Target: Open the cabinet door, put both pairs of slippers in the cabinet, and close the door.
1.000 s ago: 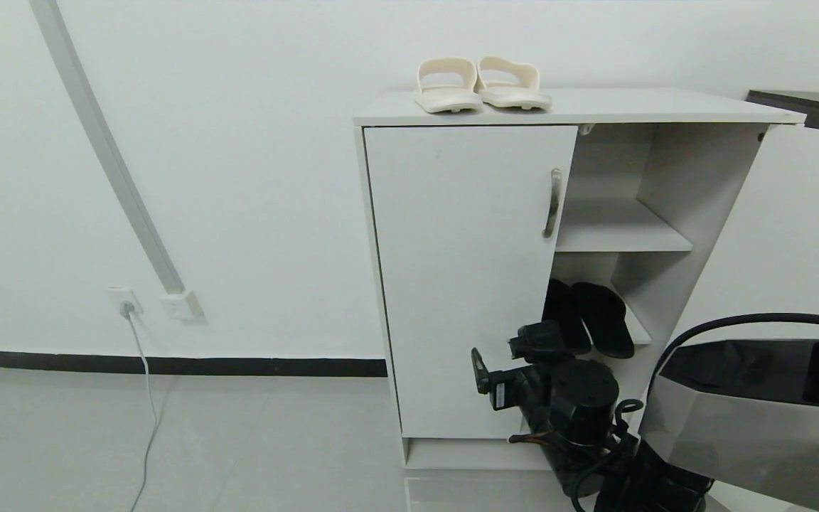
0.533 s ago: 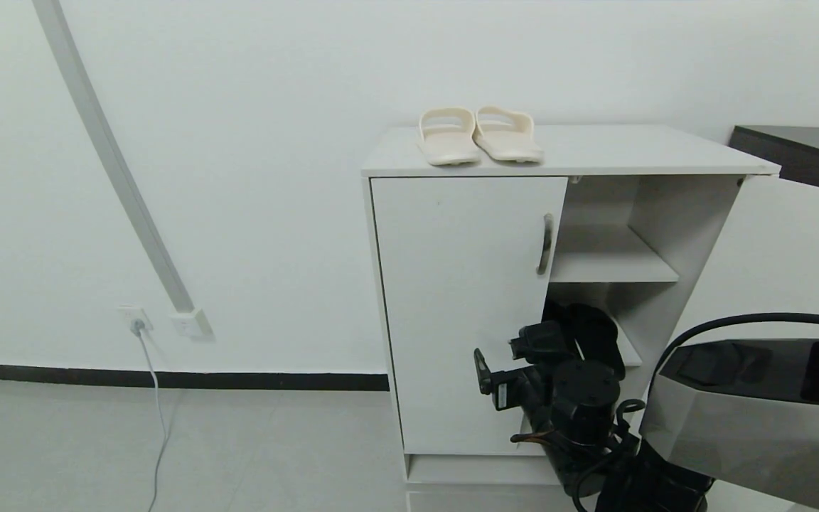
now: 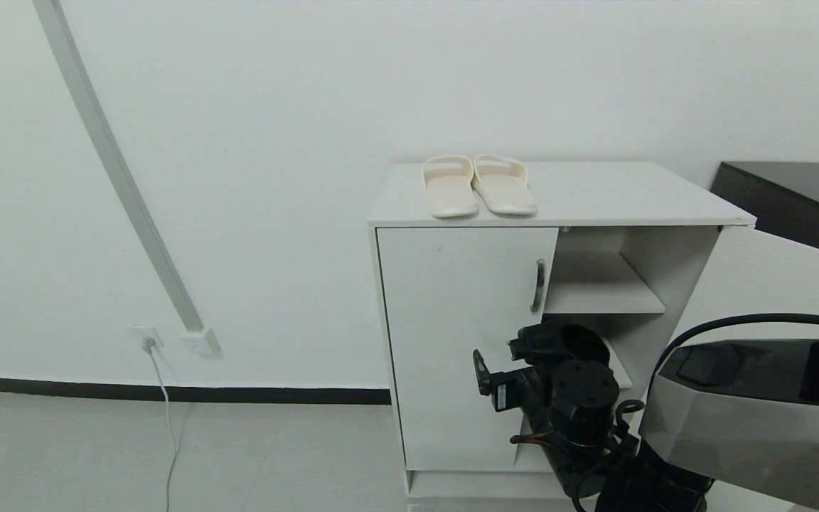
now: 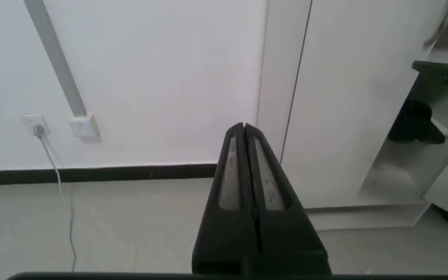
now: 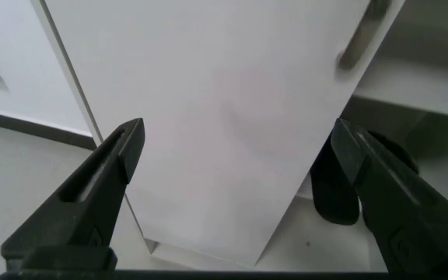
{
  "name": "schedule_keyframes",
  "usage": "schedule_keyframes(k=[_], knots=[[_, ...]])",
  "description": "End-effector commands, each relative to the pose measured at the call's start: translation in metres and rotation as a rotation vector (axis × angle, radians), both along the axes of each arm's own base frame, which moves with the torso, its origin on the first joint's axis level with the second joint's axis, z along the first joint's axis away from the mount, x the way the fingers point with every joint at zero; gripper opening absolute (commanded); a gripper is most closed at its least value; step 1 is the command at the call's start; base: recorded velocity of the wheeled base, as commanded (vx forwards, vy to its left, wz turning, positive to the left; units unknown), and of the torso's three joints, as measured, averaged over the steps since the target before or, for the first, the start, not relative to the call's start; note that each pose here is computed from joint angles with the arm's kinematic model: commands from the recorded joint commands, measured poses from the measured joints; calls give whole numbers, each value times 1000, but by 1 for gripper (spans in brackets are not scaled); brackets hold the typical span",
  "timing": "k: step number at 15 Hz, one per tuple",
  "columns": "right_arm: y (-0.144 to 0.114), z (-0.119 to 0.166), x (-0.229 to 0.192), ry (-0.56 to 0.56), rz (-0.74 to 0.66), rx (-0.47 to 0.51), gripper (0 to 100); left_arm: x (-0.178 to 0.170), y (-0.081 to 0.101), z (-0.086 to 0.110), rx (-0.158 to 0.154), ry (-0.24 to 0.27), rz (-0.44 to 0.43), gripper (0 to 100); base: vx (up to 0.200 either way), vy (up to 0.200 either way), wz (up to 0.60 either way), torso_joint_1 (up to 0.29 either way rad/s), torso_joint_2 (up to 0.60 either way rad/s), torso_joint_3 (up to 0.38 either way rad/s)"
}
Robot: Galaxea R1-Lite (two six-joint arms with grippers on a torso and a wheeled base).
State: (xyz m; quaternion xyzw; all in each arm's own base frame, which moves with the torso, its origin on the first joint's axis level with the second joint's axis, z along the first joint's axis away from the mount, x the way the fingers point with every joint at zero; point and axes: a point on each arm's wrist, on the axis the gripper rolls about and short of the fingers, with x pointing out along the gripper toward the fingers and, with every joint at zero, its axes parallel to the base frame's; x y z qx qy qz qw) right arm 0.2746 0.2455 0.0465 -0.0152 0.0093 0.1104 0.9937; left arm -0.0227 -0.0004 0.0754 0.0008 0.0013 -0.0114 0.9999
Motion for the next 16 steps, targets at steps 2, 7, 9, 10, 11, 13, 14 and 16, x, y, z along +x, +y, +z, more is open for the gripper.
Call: schedule_keyframes(k=[2,7,9,10,11,13,14,16], knots=[[0,-1,0,4,0,-4,100,0,0,0,0,1,0,0,0,0,0,183,-495,-320],[0,-1,0,4,0,-4,100,0,0,0,0,1,0,0,0,0,0,203,-517,-310],[-1,-2,-1,6,0,-6,100,0,0,0,0,1,0,0,0,0,0,225,-552,-315],[-2,-3,-2,13,0,-12,100,0,0,0,0,-1,0,0,0,0,0,222,-549,-325],[-2,-3,-2,14,0,-13,100,0,0,0,0,-1,0,0,0,0,0,242,-549,-320],[-2,-3,-2,14,0,-13,100,0,0,0,0,1,0,0,0,0,0,254,-578,-330],[-2,-3,-2,14,0,-13,100,0,0,0,0,-1,0,0,0,0,0,251,-588,-334],[-2,-3,-2,14,1,-13,100,0,0,0,0,-1,0,0,0,0,0,269,-613,-339]])
